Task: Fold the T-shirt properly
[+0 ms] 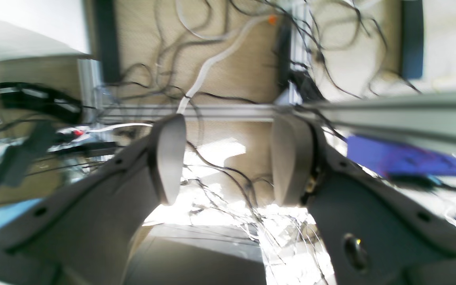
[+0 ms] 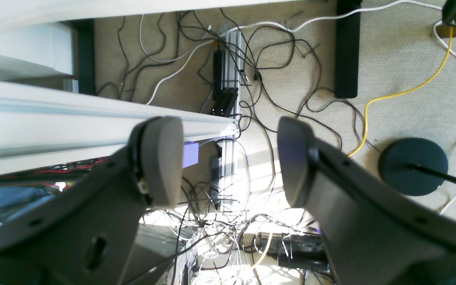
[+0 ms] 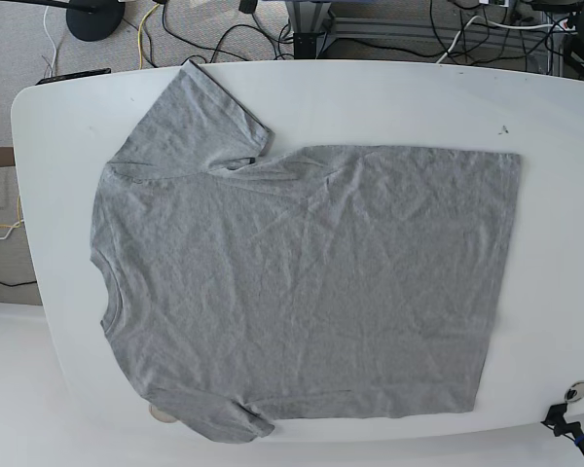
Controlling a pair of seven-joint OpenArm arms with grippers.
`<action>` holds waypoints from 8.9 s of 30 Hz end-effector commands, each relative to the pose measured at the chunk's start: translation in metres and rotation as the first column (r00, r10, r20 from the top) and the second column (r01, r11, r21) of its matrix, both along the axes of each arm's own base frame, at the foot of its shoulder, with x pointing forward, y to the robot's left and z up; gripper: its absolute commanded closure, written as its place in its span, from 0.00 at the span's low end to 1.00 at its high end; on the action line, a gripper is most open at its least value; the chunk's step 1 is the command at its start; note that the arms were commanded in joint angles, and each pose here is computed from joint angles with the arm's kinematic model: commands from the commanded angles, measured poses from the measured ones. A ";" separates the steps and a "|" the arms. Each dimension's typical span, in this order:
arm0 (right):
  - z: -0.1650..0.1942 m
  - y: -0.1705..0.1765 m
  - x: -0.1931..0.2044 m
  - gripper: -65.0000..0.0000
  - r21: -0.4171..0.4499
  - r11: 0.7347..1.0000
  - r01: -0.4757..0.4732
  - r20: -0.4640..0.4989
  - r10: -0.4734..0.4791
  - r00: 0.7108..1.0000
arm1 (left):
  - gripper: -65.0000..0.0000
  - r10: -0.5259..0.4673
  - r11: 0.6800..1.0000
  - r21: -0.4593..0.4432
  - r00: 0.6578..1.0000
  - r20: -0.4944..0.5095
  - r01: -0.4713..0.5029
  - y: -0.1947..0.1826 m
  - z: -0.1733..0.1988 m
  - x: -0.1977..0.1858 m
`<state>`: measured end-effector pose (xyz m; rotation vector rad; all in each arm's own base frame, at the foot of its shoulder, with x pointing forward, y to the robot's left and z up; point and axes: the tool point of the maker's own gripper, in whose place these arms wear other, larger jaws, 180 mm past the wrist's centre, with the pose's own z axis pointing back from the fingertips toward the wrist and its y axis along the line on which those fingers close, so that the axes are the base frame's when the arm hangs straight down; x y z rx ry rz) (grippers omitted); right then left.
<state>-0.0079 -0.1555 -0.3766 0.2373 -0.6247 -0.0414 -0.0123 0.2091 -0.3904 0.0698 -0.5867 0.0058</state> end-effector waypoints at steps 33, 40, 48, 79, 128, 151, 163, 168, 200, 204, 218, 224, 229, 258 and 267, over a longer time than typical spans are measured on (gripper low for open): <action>0.037 0.002 0.135 0.44 0.162 0.980 0.118 0.388 -0.173 0.905 | 0.37 0.006 1.000 0.022 0.849 0.529 -0.021 0.057 0.073 0.177; 0.031 -0.014 0.151 0.44 0.282 0.935 0.216 0.283 -0.296 0.912 | 0.36 0.081 0.997 -0.046 0.863 0.499 -0.067 0.064 0.070 0.191; 0.022 -0.046 0.156 0.44 0.386 0.864 0.324 0.115 -0.393 0.912 | 0.36 0.153 0.985 -0.140 0.887 0.435 -0.102 0.079 0.074 0.213; -0.031 -0.001 0.126 0.44 0.511 0.763 0.396 -0.191 -0.348 0.918 | 0.36 0.160 0.985 -0.128 0.906 0.391 -0.118 0.095 0.070 0.230; -0.027 0.008 0.142 1.00 0.538 0.760 0.365 -0.165 -0.330 0.929 | 0.27 0.103 0.963 -0.265 0.977 0.187 -0.051 0.080 -0.014 0.242; -0.026 0.008 0.142 1.00 0.539 0.762 0.358 -0.157 -0.327 0.932 | 0.92 0.126 0.948 -0.312 0.979 0.160 -0.071 0.075 -0.030 0.252; -0.022 0.006 0.148 1.00 0.541 0.767 0.344 -0.138 -0.323 0.936 | 1.00 0.183 0.948 -0.294 0.967 0.176 -0.125 0.098 -0.023 0.246; -0.021 0.006 0.145 1.00 0.544 0.764 0.348 -0.144 -0.324 0.935 | 1.00 0.155 0.957 -0.271 0.972 0.174 -0.104 0.095 -0.018 0.236; 0.021 0.004 0.062 1.00 0.522 0.786 0.330 -0.184 -0.274 0.944 | 1.00 -0.153 0.978 -0.129 0.984 0.090 0.164 0.066 0.018 0.141; 0.028 0.003 0.094 1.00 0.550 0.787 0.280 -0.097 -0.273 0.957 | 1.00 -0.144 0.973 -0.151 0.971 0.191 0.174 0.061 0.033 0.174; 0.074 0.011 0.213 1.00 0.588 0.809 0.011 0.199 -0.157 0.967 | 1.00 -0.163 0.976 -0.097 0.949 0.270 0.195 0.064 0.069 0.261; 0.069 -0.008 0.253 1.00 0.592 0.804 0.045 0.212 -0.209 0.955 | 1.00 -0.200 0.974 -0.051 0.937 0.286 0.223 0.052 0.076 0.289; 0.074 -0.022 0.287 1.00 0.598 0.800 0.043 0.251 -0.237 0.938 | 1.00 -0.218 0.970 -0.048 0.937 0.273 0.240 0.046 0.070 0.309; 0.057 -0.038 0.386 1.00 0.662 0.744 0.088 0.203 -0.291 0.935 | 1.00 -0.076 0.985 -0.130 0.965 0.253 0.112 0.078 0.045 0.366; 0.073 -0.035 0.412 1.00 0.589 0.806 0.054 0.276 -0.263 0.924 | 1.00 -0.053 0.987 -0.137 0.968 0.247 0.089 0.093 0.044 0.374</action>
